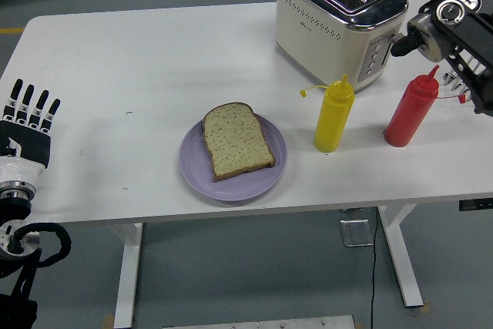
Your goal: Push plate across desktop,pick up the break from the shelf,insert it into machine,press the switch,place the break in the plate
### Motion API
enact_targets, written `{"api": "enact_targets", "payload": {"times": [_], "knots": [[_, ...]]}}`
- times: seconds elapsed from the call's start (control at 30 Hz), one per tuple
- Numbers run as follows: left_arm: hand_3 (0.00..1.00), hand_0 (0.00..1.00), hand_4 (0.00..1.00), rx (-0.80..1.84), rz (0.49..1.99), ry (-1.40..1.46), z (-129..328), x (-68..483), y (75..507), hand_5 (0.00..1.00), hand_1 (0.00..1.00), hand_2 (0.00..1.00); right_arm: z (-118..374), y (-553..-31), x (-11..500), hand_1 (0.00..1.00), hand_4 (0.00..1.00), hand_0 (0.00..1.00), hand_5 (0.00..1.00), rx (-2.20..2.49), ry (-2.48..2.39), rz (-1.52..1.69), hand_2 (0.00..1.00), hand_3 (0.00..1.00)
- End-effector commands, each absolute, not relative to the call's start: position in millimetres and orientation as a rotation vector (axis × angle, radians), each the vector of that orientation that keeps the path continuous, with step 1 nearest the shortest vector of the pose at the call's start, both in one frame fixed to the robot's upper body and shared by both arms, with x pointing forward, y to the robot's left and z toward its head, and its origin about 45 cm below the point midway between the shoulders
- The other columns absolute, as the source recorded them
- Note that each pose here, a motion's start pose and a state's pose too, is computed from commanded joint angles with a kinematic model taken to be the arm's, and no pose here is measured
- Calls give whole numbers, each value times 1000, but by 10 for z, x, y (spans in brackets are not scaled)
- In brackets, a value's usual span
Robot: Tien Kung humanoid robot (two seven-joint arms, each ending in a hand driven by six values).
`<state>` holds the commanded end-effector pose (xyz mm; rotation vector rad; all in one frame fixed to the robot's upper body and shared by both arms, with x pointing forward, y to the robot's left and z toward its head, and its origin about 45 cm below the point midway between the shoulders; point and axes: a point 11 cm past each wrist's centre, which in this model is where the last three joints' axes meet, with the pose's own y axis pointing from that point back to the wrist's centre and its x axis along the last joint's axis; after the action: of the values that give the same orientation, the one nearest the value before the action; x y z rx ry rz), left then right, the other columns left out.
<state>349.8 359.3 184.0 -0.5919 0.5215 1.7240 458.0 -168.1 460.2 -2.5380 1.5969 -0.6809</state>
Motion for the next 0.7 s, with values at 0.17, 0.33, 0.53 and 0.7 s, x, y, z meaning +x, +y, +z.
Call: {"api": "enact_targets", "payload": {"times": [0.17,0.33,0.53,0.7], "knots": [[868,838,671,-593,1731,522,1832,3481,3619,998,880,961,4551,-2108,4666,759,439,770,446,-2456,1677,-351,757,773],[868,838,671,-593,1735,523,1825,3467,3636,998,880,961,4470,-2516,4691,759,439,770,446,-2347,1701,-58,757,773],[868,835,671,-594,1741,522,1819,3448,3660,998,879,956,4294,-2994,4654,756,445,774,462,-2200,1696,220,757,771],[867,835,670,-594,1745,523,1811,3434,3672,998,879,956,4124,-3311,4586,762,452,782,479,-2103,1693,368,765,784]]}}
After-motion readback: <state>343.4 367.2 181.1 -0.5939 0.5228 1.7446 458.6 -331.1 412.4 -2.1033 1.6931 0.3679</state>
